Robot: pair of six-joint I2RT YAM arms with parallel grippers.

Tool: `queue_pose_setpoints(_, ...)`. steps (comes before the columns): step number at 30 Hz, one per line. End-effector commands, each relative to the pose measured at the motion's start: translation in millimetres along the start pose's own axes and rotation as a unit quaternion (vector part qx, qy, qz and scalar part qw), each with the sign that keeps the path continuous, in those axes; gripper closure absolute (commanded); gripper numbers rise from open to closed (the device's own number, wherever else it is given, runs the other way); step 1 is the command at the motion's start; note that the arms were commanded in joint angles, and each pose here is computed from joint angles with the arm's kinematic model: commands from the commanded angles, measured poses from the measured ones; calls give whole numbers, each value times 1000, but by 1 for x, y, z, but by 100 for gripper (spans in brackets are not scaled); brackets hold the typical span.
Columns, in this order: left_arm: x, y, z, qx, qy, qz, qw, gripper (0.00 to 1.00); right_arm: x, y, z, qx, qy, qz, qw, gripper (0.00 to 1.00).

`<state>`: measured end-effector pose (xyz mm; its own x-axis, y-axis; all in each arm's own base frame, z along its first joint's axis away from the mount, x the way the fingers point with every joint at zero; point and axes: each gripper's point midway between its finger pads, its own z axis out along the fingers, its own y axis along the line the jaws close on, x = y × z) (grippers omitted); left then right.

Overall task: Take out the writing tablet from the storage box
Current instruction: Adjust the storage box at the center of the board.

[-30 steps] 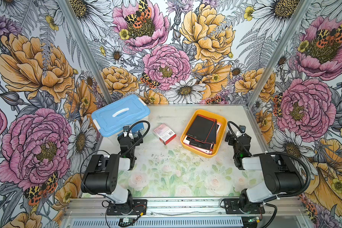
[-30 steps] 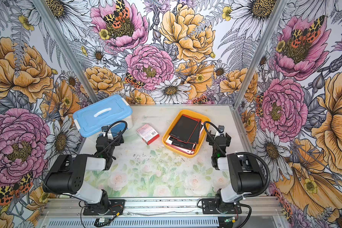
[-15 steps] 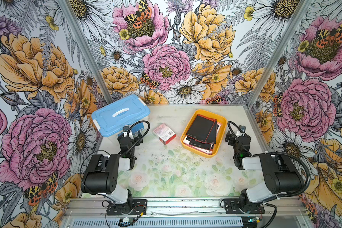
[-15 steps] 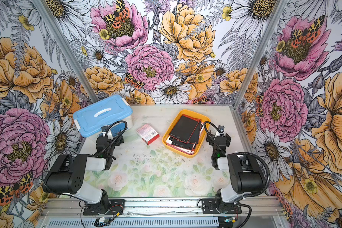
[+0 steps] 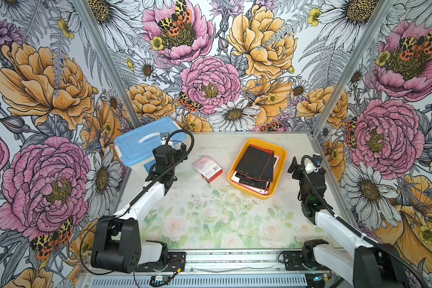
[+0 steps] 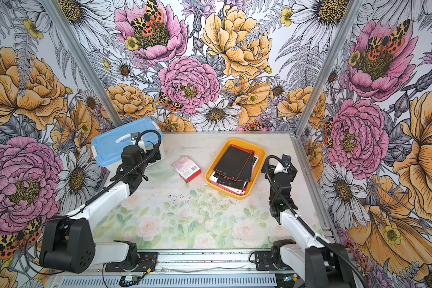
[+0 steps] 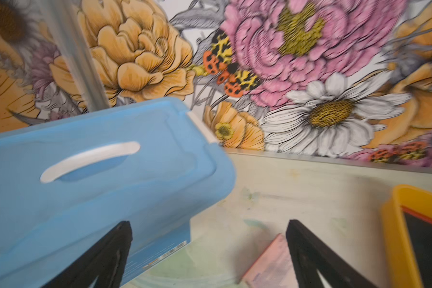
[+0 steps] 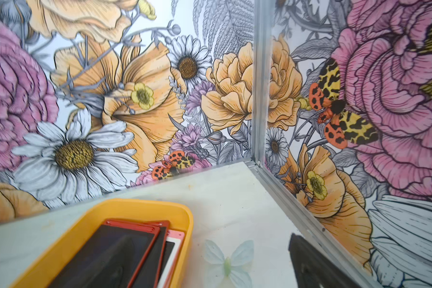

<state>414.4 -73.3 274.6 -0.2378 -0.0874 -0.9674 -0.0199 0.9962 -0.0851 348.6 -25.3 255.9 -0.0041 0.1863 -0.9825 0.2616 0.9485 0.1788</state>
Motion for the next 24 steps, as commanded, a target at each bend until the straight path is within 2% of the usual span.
queue_pose_setpoints(1, 25, -45, -23, 62, 57, -34, 996, 1, 23, 5, -14, -6, 96, 92, 991, 0)
queue_pose_setpoints(4, 21, -80, -38, 109, 62, -66, 990, 1, 25, 25, -23, -50, 125, 128, 983, 1)
queue_pose_setpoints(7, 20, -115, -55, 173, 77, -110, 976, 1, 23, 40, -31, -78, 150, 174, 970, 0)
queue_pose_setpoints(9, 18, -136, -68, 199, 81, -122, 969, 1, 27, 61, -38, -111, 171, 210, 956, 1)
queue_pose_setpoints(14, 17, -180, -89, 246, 98, -156, 952, 1, 47, 135, -62, -177, 240, 230, 926, 0)
queue_pose_setpoints(17, 8, -192, -99, 290, 84, -189, 934, 1, 41, 183, -77, -228, 253, 231, 912, 0)
queue_pose_setpoints(20, -4, -183, -104, 280, 64, -229, 930, 1, 15, 215, -91, -325, 207, 222, 896, 0)
queue_pose_setpoints(24, -5, -184, -102, 267, 65, -224, 935, 1, 27, 192, -76, -287, 214, 253, 899, 0)
